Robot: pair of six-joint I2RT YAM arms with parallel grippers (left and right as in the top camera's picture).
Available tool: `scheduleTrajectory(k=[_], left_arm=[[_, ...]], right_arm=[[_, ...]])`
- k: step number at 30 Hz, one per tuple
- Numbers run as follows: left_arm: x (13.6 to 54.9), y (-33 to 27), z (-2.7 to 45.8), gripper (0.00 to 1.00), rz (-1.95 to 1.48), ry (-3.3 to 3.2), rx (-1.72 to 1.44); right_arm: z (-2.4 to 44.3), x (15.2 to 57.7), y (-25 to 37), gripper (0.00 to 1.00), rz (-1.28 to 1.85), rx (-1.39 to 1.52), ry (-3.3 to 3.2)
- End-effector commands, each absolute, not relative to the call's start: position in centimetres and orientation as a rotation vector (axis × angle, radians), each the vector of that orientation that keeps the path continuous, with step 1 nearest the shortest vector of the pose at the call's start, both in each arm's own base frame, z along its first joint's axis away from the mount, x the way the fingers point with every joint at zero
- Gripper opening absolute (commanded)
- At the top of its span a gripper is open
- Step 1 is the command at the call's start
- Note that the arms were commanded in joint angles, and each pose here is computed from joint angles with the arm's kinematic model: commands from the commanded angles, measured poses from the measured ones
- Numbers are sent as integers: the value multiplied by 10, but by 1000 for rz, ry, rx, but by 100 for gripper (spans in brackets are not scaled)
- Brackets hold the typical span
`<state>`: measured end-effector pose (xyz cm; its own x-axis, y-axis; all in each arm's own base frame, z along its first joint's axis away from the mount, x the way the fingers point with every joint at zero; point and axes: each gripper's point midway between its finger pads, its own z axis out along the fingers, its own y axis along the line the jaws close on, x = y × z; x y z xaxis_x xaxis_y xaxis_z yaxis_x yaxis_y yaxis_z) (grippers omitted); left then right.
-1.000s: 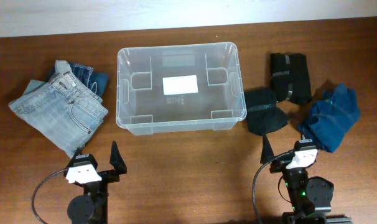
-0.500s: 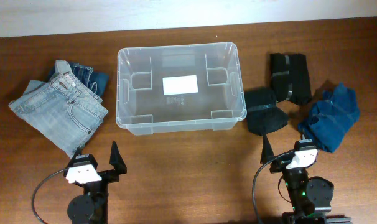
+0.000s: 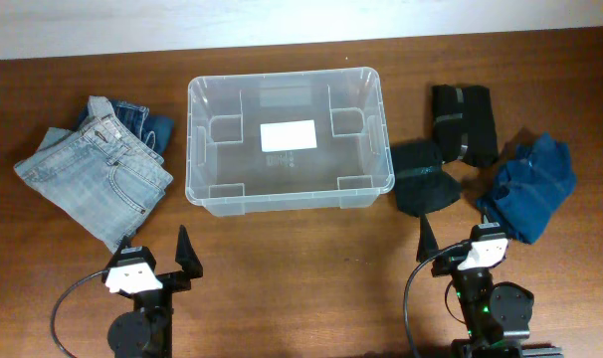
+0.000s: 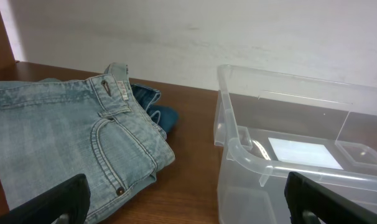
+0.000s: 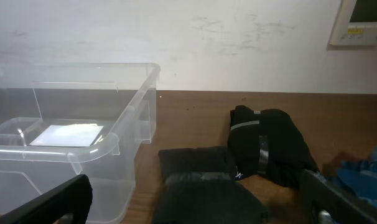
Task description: Pack container
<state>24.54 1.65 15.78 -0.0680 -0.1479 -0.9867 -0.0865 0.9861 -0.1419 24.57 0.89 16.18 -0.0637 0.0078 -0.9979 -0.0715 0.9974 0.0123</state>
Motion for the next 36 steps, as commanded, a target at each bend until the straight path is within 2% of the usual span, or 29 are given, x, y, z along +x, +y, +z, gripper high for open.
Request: scheduleTrajectory(k=[1,16,24,28,31,33,36], left_arm=[[245,17,156,99,-38,1642,-163],[247,3,160,99,-113,1634,-107],[252,4,204,99,-118,1637,-118],[273,-5,232,99,-167,1718,-85],[304,-17,247,99,-247,1854,-46],[327,-36,259,99,-339,1958,66],[342,-82,293,99,-512,1935,497]], right_arm=[[159,246,9,98,71,-37,1635],[159,246,9,98,71,-38,1635],[159,246,9,98,71,-37,1635],[159,246,9,98,71,-37,1635],[159,246,9,98,71,-37,1635],[159,246,9,98,71,-37,1635],[159,246,9,98,71,-37,1635]])
